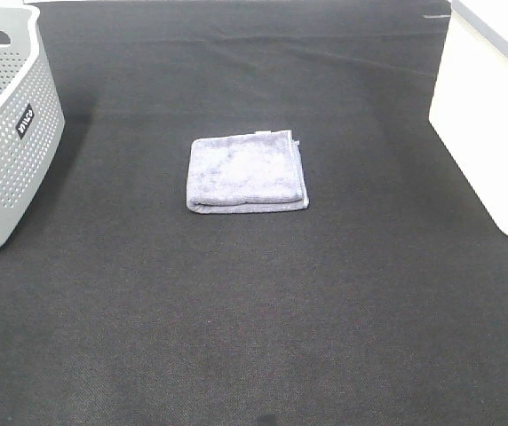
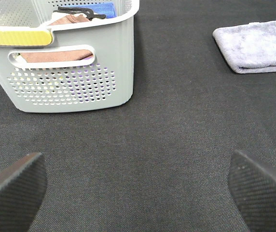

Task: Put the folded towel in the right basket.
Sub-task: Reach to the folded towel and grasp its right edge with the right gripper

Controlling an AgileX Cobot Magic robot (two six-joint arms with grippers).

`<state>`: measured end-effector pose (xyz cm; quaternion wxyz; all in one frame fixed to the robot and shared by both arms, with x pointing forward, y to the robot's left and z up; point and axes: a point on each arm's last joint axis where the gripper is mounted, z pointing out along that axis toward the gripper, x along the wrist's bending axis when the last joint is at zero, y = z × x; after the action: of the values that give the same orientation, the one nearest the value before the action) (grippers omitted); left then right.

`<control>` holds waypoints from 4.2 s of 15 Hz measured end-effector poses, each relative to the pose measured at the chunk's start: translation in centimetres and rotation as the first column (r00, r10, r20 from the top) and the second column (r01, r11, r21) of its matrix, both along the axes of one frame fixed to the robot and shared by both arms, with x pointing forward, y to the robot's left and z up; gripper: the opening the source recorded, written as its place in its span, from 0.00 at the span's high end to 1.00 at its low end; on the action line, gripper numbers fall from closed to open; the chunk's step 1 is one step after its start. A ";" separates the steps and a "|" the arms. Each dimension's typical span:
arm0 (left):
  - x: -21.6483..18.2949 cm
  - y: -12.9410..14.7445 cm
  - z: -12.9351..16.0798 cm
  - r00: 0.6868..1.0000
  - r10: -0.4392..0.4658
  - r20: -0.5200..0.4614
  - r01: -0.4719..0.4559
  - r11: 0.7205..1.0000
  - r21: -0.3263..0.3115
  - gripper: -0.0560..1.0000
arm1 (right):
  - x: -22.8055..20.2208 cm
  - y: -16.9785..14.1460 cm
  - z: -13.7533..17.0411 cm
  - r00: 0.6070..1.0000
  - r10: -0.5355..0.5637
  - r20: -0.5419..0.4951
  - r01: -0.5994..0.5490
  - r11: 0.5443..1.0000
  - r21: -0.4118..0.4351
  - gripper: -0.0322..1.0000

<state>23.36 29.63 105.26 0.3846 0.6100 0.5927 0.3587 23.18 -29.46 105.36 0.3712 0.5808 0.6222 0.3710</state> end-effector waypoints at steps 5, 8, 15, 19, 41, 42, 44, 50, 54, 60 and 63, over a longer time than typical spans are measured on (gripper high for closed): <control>0.0 0.0 0.0 1.000 0.000 0.000 0.000 1.000 0.000 0.03 | 0.0 0.0 0.0 1.000 0.000 0.000 0.000 1.000 0.000 0.32; 0.0 0.0 0.0 1.000 0.000 0.000 0.000 1.000 0.000 0.03 | 0.0 0.0 0.0 1.000 0.000 0.000 0.000 1.000 0.000 0.32; 0.0 0.0 0.0 1.000 0.000 0.000 0.000 1.000 0.000 0.03 | 0.0 0.0 0.0 1.000 0.000 0.000 0.000 1.000 0.000 0.32; 0.0 0.0 0.0 1.000 0.000 0.000 0.000 1.000 0.000 0.03 | 0.0 0.0 0.0 1.000 0.000 0.000 0.000 1.000 0.000 0.32; 0.0 0.0 0.0 1.000 0.000 0.000 0.000 1.000 0.000 0.03 | 0.0 0.0 0.0 1.000 0.000 0.000 0.000 1.000 0.000 0.32; 0.0 0.0 0.0 1.000 0.000 0.000 0.000 1.000 0.000 0.03 | 0.0 0.0 0.0 1.000 0.000 0.000 0.000 1.000 0.000 0.32; 0.0 0.0 0.0 1.000 0.000 0.000 0.000 1.000 0.000 0.03 | 0.0 0.0 0.0 1.000 0.000 0.000 0.000 1.000 0.000 0.32; 0.0 0.0 0.0 1.000 0.000 0.000 0.000 1.000 0.000 0.03 | 3.3 0.1 3.3 0.998 0.003 0.055 -0.004 1.000 0.026 0.32; 0.0 0.0 0.0 1.000 0.000 0.000 0.000 1.000 0.000 0.03 | 10.3 0.0 7.1 1.000 -0.002 -0.020 0.003 0.999 0.047 0.32; 0.0 0.0 0.0 1.000 0.000 0.000 0.000 1.000 0.000 0.03 | 23.6 -0.1 9.6 0.971 0.024 -0.236 -0.022 1.000 0.012 0.32; 0.0 0.0 0.0 1.000 0.000 0.000 0.000 1.000 0.000 0.03 | 29.7 0.0 9.6 0.939 0.049 -0.341 -0.038 0.999 0.038 0.32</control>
<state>23.36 29.63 105.26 0.3846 0.6100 0.5927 0.3587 52.86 -29.41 114.92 0.2403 0.6281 0.6842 0.2823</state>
